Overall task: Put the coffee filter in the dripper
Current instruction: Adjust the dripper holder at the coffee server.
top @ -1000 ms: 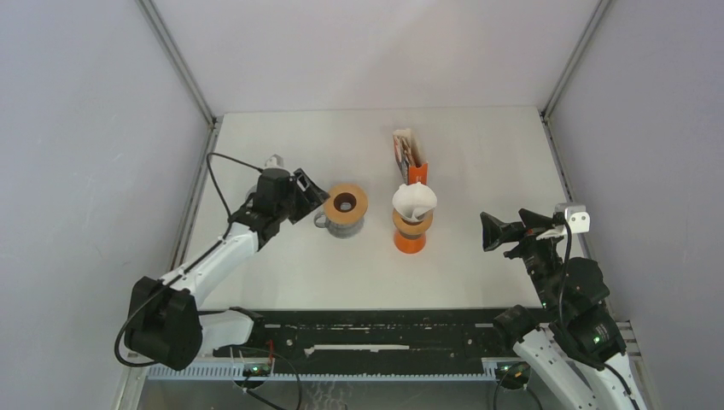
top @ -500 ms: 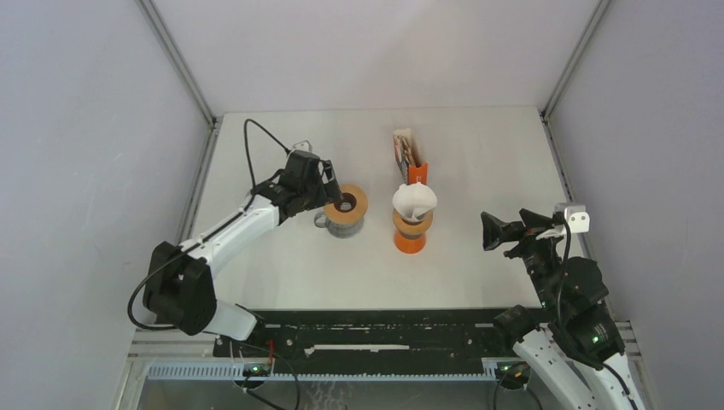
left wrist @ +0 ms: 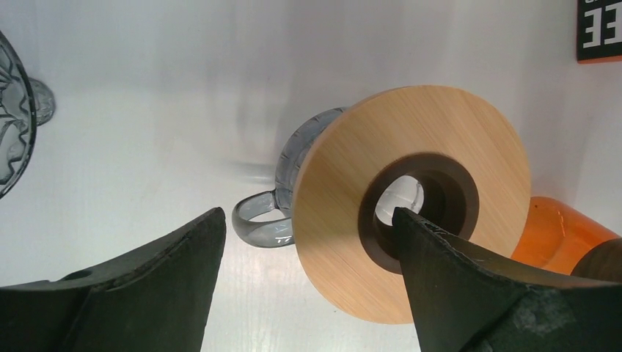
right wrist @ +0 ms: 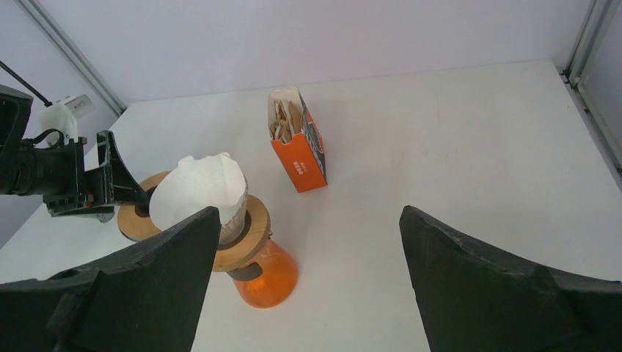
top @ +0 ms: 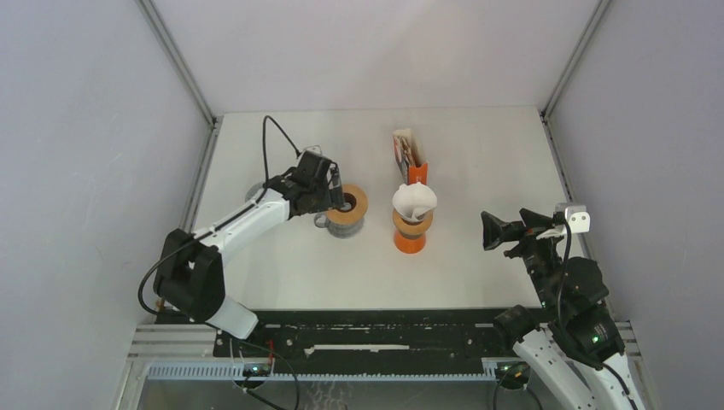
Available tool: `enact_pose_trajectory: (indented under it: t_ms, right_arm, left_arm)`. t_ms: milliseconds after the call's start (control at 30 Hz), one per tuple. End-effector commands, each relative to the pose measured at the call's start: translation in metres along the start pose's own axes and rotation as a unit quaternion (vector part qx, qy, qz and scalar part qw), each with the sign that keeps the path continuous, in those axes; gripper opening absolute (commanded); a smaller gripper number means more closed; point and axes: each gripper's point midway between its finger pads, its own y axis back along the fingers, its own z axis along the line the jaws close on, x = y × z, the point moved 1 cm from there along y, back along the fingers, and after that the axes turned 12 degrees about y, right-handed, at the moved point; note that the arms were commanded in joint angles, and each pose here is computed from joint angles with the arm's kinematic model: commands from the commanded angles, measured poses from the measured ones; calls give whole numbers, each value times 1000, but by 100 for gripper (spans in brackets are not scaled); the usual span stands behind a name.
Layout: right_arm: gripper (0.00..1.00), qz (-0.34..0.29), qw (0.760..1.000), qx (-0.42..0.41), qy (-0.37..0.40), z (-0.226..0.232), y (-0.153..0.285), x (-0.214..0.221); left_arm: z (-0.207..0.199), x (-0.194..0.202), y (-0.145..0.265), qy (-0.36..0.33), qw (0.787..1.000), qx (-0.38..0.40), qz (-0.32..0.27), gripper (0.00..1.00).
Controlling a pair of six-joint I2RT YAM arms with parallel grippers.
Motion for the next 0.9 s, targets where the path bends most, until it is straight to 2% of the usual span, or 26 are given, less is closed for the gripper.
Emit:
enact_pose_trajectory:
  t_ms: [0,867]
  right_arm:
    - [100,-17,1000,4,2,-1,-3,-8]
    - [100,-17,1000,3,2,-1,-3,-8]
  left_arm:
    - [-12,-25,13,-10,999,7,-36,88]
    - [2,-30,23,-15,998,-20,-53,87]
